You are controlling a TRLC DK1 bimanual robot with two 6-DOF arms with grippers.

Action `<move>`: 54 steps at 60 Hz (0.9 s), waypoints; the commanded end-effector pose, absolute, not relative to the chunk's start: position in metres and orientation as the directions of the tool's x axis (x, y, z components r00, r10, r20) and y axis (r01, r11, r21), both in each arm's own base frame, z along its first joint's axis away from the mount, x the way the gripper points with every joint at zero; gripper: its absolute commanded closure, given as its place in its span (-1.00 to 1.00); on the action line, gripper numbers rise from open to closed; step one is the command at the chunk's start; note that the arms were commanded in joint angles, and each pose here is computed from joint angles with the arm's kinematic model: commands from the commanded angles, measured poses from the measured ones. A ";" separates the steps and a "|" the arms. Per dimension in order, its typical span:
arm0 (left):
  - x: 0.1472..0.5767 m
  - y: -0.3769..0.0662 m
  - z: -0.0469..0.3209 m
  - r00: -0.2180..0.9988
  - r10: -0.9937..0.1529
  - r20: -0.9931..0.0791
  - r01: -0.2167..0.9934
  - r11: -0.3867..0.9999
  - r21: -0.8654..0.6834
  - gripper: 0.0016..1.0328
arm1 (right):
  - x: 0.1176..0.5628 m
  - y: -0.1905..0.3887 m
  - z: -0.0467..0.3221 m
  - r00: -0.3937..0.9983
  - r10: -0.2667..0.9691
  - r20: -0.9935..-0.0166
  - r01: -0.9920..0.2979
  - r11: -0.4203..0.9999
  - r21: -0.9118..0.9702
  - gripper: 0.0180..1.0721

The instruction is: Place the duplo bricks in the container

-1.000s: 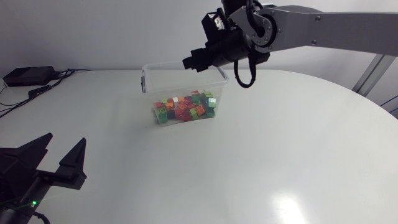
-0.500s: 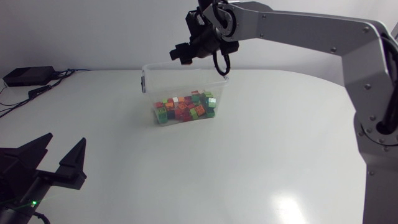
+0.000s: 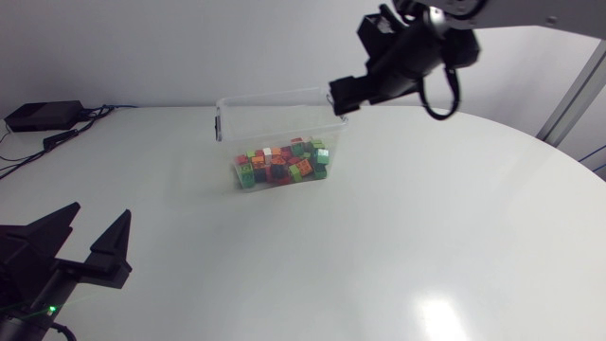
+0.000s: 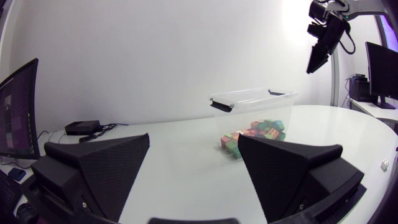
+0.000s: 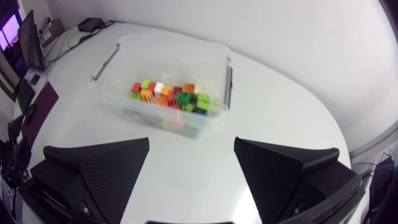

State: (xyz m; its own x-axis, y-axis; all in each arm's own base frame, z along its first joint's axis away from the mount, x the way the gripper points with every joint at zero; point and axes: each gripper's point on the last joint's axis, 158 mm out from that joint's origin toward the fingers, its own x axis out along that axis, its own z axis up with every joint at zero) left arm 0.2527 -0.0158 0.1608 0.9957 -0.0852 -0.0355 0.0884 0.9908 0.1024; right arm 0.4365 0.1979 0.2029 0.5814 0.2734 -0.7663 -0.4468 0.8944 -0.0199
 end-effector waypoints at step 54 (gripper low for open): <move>0.253 -0.015 0.157 0.996 -0.086 -0.033 0.089 0.990 0.111 -0.92 | 0.139 0.032 -0.009 -0.115 -0.282 -0.953 -0.853 0.519 -0.050 -0.84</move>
State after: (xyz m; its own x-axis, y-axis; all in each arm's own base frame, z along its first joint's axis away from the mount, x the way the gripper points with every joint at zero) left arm 0.2527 -0.0158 0.1608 0.9957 -0.0852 -0.0355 0.0884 0.9908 0.1024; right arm 0.1581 0.0379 0.0009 -0.0673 -0.2445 -0.9673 -0.8457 0.5285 -0.0747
